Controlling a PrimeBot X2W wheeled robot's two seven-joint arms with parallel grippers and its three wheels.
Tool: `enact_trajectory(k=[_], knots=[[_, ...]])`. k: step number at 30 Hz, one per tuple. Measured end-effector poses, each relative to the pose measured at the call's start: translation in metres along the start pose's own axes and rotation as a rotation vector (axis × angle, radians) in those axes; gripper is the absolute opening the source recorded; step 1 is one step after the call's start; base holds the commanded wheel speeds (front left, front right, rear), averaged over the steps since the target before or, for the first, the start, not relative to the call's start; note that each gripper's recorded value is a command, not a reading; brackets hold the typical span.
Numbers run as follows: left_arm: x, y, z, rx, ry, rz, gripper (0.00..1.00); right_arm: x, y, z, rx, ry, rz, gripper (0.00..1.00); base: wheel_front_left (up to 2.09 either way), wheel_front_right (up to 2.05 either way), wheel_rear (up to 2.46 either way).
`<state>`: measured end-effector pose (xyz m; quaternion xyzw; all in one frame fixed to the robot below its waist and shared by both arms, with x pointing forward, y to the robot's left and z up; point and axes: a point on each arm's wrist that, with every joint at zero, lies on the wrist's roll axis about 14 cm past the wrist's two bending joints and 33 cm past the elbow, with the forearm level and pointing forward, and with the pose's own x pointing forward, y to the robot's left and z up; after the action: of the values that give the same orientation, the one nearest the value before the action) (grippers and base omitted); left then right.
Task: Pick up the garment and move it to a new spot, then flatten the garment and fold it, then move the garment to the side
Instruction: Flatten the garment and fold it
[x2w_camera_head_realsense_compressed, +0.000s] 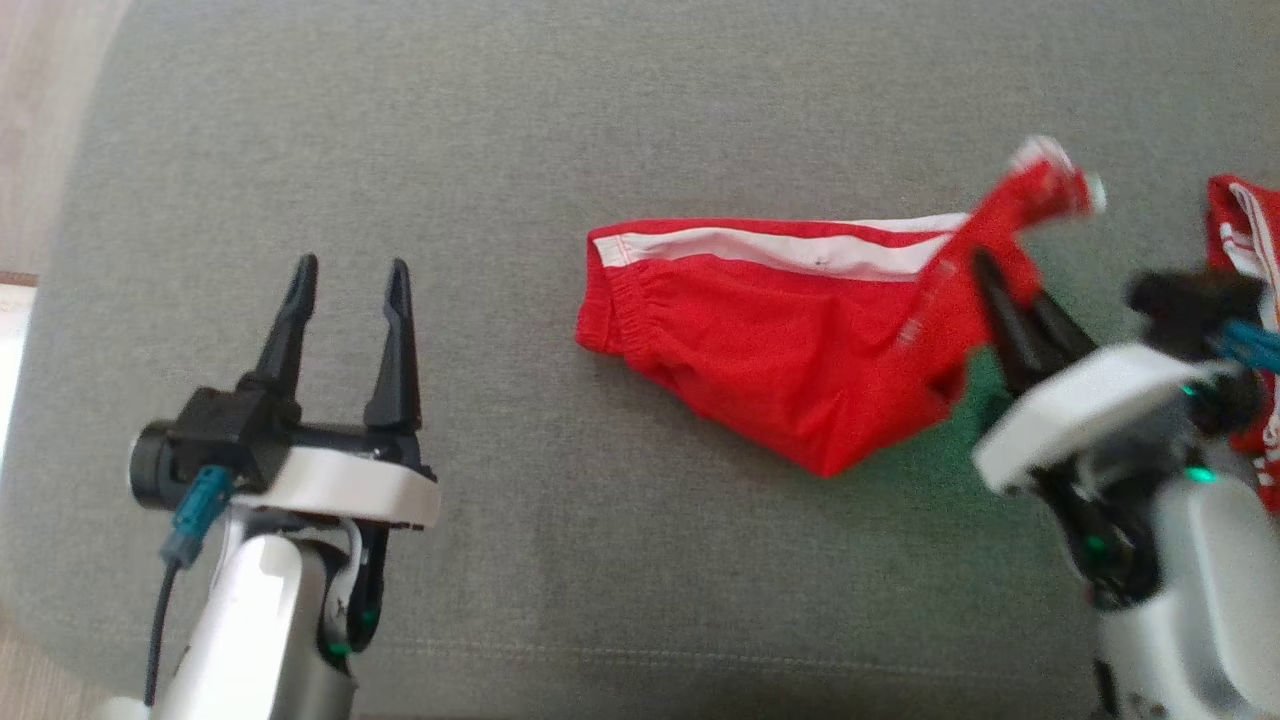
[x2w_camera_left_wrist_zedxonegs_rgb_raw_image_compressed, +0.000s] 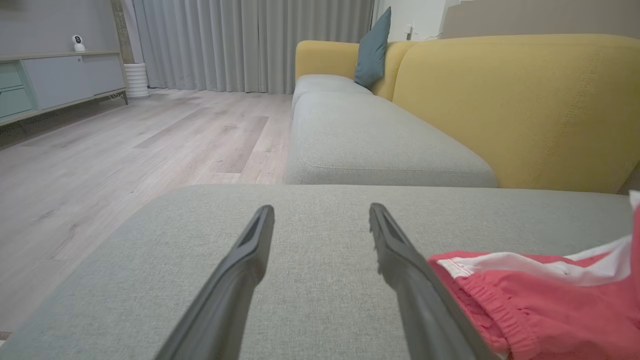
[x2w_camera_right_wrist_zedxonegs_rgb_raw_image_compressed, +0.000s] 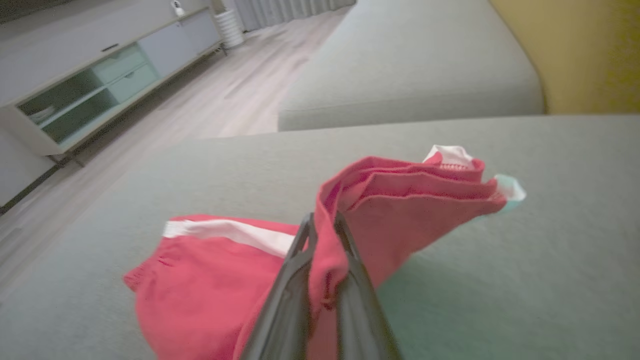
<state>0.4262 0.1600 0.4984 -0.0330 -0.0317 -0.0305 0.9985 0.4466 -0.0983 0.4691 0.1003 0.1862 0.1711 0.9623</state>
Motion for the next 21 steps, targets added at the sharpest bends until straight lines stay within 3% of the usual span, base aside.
enact_trajectory(k=[7,12,16,17,18,19,21], knots=[[-0.010,0.005,0.002,-0.001,0.002,0.021,1.00,0.024,0.093,0.013,-0.040,0.004,0.270,0.00,0.00,0.00,0.00],[-0.016,0.013,0.004,-0.005,0.003,0.049,1.00,0.029,0.138,-0.039,-0.028,0.170,0.402,0.00,0.00,0.00,0.00],[-0.018,0.019,0.001,-0.003,0.010,0.068,1.00,0.028,0.156,-0.062,0.021,0.218,0.463,0.00,0.00,0.00,0.00],[-0.018,0.019,0.000,-0.004,0.013,0.070,1.00,0.028,0.158,-0.065,0.035,0.216,0.469,0.32,0.00,0.00,0.00],[-0.018,0.019,0.000,-0.004,0.015,0.071,1.00,0.028,0.159,-0.067,0.040,0.213,0.472,0.82,0.00,0.00,0.00],[-0.017,0.020,-0.001,-0.001,0.016,0.072,1.00,0.028,0.160,-0.066,0.042,0.198,0.477,1.00,0.00,0.00,0.00],[-0.016,0.021,-0.002,0.001,0.017,0.074,1.00,0.029,0.162,-0.058,0.050,0.146,0.483,1.00,0.00,0.00,0.00]])
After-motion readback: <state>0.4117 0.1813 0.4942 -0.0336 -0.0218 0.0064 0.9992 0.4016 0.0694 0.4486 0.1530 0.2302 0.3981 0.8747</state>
